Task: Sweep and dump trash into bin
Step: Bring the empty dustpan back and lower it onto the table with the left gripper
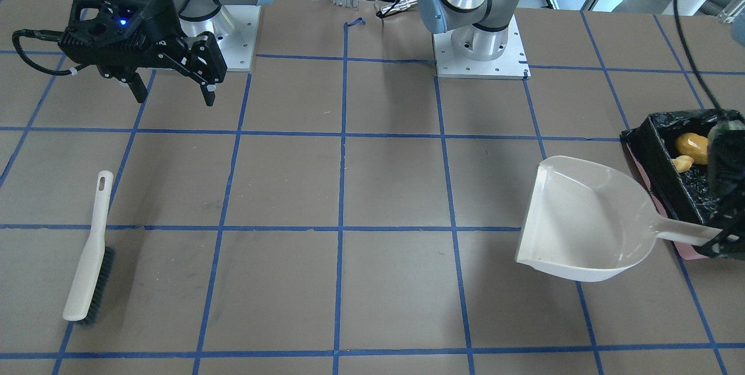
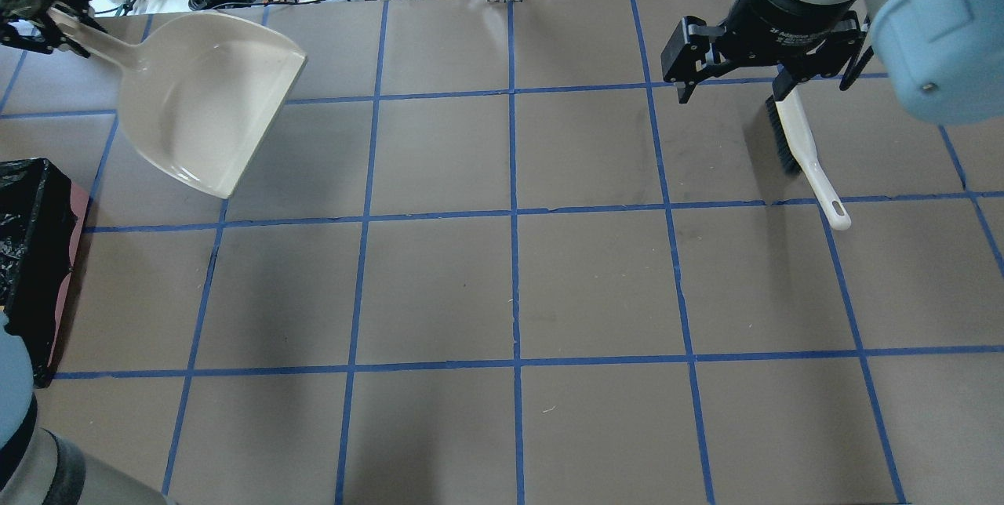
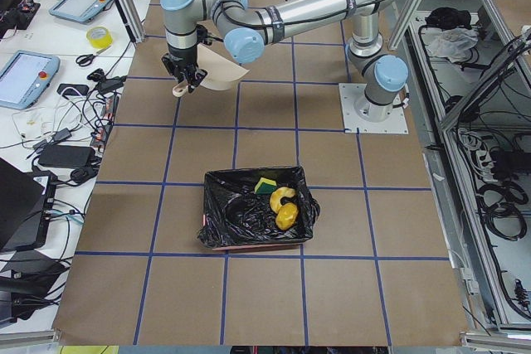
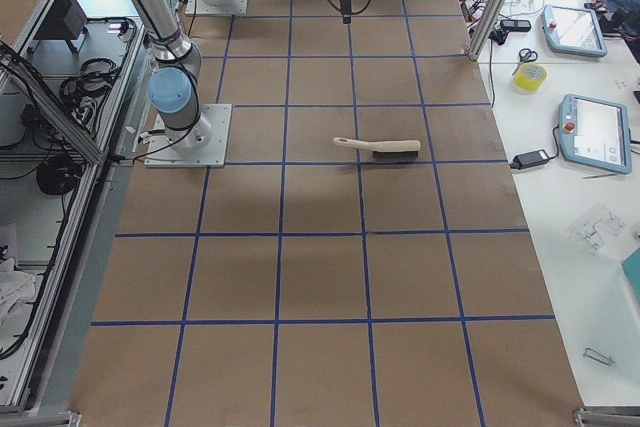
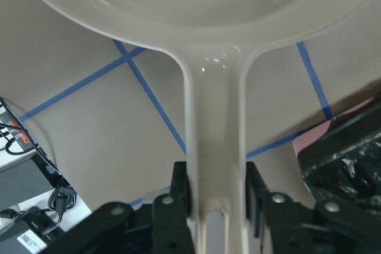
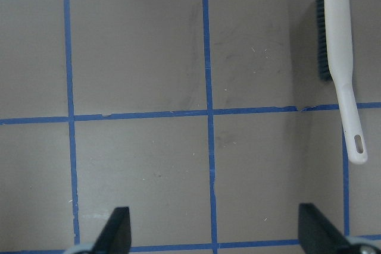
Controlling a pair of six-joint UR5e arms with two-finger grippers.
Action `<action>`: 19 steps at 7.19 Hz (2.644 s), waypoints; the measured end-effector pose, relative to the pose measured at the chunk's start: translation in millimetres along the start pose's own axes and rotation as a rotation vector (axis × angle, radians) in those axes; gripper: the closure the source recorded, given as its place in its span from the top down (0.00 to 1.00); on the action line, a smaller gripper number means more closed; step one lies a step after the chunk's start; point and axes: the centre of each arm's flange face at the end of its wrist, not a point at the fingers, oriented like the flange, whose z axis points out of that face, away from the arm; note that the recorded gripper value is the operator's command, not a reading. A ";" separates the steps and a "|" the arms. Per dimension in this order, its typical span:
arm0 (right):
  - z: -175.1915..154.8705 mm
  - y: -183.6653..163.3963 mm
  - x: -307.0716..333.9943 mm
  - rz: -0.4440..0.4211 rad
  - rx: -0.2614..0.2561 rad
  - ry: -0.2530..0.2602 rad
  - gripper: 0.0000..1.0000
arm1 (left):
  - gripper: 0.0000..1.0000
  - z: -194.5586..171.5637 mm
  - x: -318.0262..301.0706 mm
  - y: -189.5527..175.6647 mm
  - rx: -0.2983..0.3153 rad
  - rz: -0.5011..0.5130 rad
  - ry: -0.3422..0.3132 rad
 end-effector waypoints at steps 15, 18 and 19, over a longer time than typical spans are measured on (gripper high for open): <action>0.8 0.0 -0.8 -0.002 -0.003 0.000 1.00 | 0.00 191.8 -70.1 -98.7 0.008 -0.425 0.187; 0.7 0.0 -0.8 -0.002 -0.003 0.000 1.00 | 0.02 190.6 -65.3 -103.0 0.015 -0.389 0.194; 0.8 0.0 -0.7 -0.002 -0.003 0.000 1.00 | 0.10 191.8 -64.1 -103.7 0.018 -0.375 0.196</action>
